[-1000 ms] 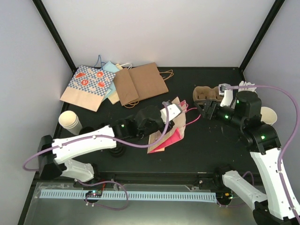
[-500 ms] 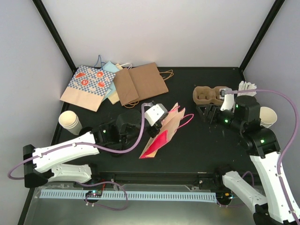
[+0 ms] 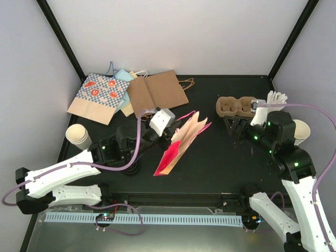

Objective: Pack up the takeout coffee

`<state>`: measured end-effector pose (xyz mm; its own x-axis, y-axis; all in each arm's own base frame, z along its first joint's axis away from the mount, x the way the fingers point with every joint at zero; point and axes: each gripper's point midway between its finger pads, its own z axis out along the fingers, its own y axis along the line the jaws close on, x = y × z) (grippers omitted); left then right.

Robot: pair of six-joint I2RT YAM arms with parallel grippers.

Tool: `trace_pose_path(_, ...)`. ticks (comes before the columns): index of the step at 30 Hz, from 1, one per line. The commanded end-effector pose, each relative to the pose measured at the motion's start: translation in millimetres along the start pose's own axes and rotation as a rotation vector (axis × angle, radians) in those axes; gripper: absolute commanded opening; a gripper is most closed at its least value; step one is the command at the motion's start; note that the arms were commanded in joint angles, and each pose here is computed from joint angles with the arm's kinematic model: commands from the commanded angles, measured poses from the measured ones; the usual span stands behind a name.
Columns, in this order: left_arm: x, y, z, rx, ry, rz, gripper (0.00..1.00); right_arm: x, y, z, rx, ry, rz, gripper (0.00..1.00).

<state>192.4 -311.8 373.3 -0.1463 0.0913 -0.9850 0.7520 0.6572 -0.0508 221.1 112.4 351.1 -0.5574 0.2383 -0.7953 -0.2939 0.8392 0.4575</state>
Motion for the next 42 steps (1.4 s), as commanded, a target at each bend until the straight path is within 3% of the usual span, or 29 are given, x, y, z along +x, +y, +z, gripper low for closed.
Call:
trace_pose_path(1,-36,20,-16,-0.083,-0.072,-0.082,0.03,2,-19,-8,0.077,-0.085,0.047,0.69)
trace_pose_path(6,-52,23,-22,-0.082,-0.135,-0.120,0.03,27,-25,2,0.041,-0.071,0.114,0.71)
trace_pose_path(20,-68,21,-10,-0.086,-0.195,-0.114,0.03,148,-9,88,-0.296,0.320,0.487,0.69)
trace_pose_path(30,-65,13,3,-0.065,-0.178,-0.089,0.03,170,18,110,-0.370,0.411,0.515,0.68)
trace_pose_path(42,-65,12,7,-0.060,-0.182,-0.093,0.02,182,34,120,-0.396,0.460,0.569,0.55)
